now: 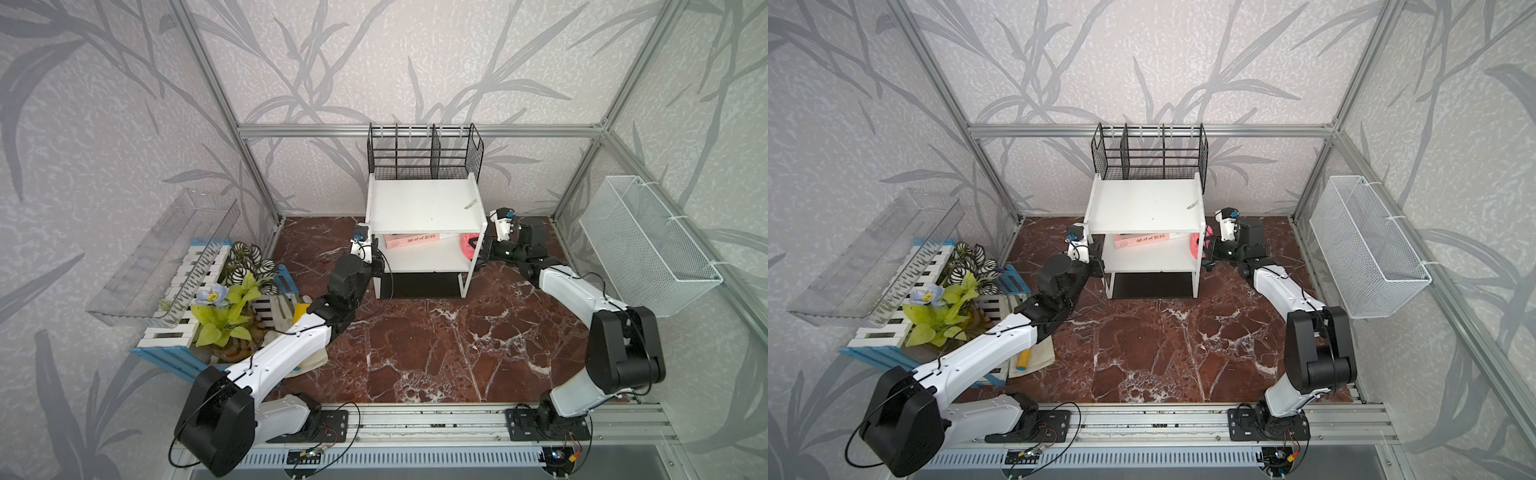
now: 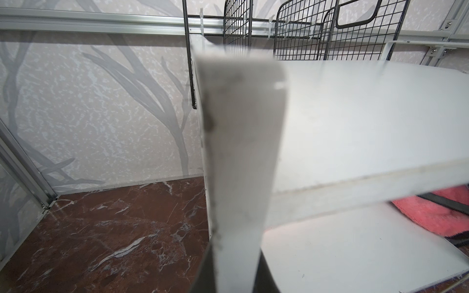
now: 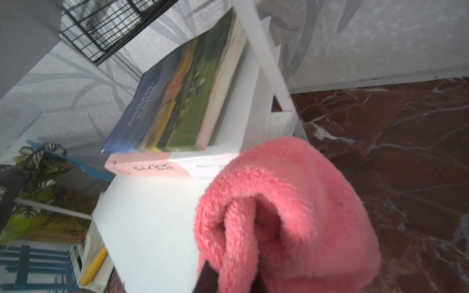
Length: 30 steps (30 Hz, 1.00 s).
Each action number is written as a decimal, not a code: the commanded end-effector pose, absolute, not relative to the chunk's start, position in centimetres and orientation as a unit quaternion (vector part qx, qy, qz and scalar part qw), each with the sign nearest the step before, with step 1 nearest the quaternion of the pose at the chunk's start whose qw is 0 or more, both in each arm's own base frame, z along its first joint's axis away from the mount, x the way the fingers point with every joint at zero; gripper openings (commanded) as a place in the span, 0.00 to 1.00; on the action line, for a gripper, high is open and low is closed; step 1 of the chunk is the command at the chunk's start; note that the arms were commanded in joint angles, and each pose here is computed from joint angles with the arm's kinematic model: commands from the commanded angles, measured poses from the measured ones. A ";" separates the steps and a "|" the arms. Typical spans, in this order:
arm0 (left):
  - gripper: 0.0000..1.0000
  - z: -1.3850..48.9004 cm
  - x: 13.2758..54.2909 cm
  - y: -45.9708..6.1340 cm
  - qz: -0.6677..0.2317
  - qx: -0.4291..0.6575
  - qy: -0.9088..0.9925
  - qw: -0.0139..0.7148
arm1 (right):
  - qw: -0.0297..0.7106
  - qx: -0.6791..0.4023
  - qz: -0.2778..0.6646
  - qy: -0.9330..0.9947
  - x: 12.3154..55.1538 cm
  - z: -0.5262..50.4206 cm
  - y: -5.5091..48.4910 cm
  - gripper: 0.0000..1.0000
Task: Wipe the bookshelf clean with a cloth
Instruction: Wipe the dust from the shelf.
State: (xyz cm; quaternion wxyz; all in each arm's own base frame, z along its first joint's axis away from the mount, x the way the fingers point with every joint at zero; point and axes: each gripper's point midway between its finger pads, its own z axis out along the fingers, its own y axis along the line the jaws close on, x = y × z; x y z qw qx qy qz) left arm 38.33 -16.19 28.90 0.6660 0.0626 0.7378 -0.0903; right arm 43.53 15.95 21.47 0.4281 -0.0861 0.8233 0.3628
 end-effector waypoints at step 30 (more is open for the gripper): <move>0.00 28.8 38.3 -17.5 -0.160 0.031 0.739 0.654 | 0.479 -0.130 0.357 0.791 50.6 24.6 16.5 0.00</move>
